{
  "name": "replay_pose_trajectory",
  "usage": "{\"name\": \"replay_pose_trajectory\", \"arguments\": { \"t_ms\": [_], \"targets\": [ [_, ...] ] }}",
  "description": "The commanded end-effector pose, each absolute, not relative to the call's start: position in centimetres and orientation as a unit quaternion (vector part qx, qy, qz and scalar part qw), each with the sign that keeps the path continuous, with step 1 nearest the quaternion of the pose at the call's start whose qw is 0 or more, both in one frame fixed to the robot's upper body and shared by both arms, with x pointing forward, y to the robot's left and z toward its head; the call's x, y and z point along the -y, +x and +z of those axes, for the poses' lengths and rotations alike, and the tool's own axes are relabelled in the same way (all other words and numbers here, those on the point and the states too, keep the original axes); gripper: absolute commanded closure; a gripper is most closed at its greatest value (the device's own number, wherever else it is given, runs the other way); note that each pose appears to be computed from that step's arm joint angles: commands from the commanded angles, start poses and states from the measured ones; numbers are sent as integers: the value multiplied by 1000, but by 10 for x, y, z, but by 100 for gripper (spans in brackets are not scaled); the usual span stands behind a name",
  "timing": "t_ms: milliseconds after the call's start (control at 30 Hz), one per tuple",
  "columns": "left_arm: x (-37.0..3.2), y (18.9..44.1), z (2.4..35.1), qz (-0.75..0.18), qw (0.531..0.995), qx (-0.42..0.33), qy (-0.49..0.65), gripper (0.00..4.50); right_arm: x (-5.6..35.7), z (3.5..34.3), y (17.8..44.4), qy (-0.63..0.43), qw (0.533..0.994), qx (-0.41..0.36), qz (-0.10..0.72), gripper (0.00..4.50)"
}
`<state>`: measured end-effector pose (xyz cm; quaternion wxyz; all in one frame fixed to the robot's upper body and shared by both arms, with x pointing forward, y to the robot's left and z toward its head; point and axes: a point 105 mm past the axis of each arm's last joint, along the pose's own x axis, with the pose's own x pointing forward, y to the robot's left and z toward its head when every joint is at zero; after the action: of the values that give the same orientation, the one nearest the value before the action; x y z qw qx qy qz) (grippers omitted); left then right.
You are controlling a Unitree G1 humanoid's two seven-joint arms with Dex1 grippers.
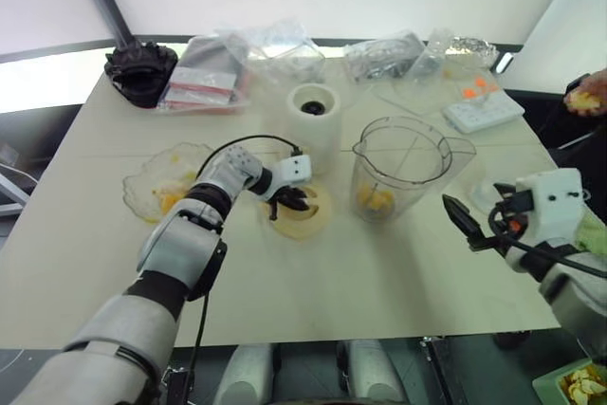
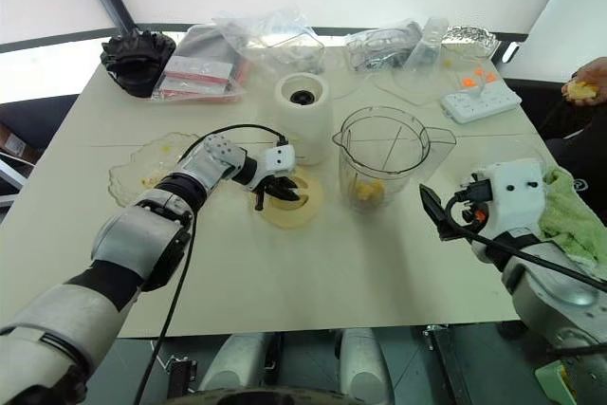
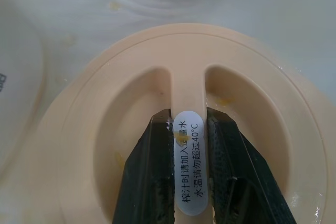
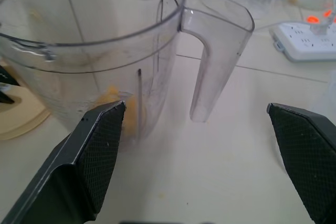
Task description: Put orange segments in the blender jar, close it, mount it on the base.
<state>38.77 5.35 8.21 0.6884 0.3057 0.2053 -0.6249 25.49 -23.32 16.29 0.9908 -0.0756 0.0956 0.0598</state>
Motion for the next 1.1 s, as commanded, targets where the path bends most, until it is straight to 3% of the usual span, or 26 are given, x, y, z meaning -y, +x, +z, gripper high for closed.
{"name": "replay_pose_trajectory", "arguments": {
  "t_ms": [33, 433, 1100],
  "targets": [
    [-49, 395, 123, -640, 698, -148, 285, 423, 235, 157, 266, -73, 993, -77, 53, 0],
    [-56, 390, 168, -672, 701, -76, 225, 423, 248, 141, 304, -37, 998, -30, 40, 0],
    [-82, 384, 204, -650, 722, -39, 234, 423, 257, 136, 359, 30, 999, 18, 37, 0]
  ]
}}
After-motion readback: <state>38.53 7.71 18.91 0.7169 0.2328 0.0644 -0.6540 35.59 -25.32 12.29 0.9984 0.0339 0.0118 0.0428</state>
